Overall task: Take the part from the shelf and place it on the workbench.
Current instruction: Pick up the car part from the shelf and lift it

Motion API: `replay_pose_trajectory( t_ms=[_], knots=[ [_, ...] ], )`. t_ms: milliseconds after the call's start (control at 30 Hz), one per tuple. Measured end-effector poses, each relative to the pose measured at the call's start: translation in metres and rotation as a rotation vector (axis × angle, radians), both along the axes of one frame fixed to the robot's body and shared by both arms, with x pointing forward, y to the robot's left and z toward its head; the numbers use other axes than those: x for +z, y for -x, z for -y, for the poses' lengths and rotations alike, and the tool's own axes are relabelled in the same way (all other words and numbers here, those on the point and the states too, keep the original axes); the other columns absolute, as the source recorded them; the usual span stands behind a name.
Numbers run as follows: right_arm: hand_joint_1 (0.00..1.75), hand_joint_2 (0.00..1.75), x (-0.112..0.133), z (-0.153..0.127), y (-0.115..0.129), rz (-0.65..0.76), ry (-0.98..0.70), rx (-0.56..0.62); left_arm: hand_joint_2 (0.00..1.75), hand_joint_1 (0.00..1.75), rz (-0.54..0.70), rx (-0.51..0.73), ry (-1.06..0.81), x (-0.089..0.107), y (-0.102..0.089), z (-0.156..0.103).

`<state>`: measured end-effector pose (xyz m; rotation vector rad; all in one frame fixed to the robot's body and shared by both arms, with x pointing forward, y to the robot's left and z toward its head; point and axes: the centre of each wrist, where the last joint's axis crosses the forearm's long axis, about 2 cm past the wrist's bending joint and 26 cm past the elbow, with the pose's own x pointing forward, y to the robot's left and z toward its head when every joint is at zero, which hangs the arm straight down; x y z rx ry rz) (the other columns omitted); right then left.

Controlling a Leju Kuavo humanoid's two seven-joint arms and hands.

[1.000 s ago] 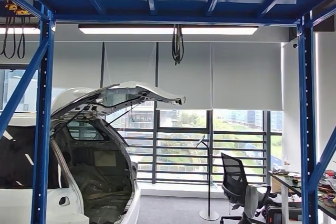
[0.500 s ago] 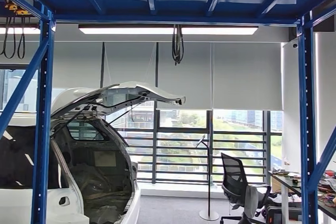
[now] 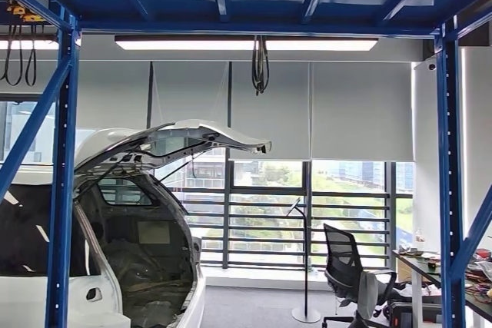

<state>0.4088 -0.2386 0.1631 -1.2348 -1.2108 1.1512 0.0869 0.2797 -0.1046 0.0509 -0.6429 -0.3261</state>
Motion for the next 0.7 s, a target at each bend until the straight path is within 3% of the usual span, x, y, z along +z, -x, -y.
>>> replay_pose_trajectory(
  t_ms=[700],
  knots=[
    [0.00,1.75,-0.006,0.004,-0.014,-0.042,0.069,-0.023,0.00,0.00,0.004,-0.007,0.024,0.000,0.000,0.010]
  ],
)
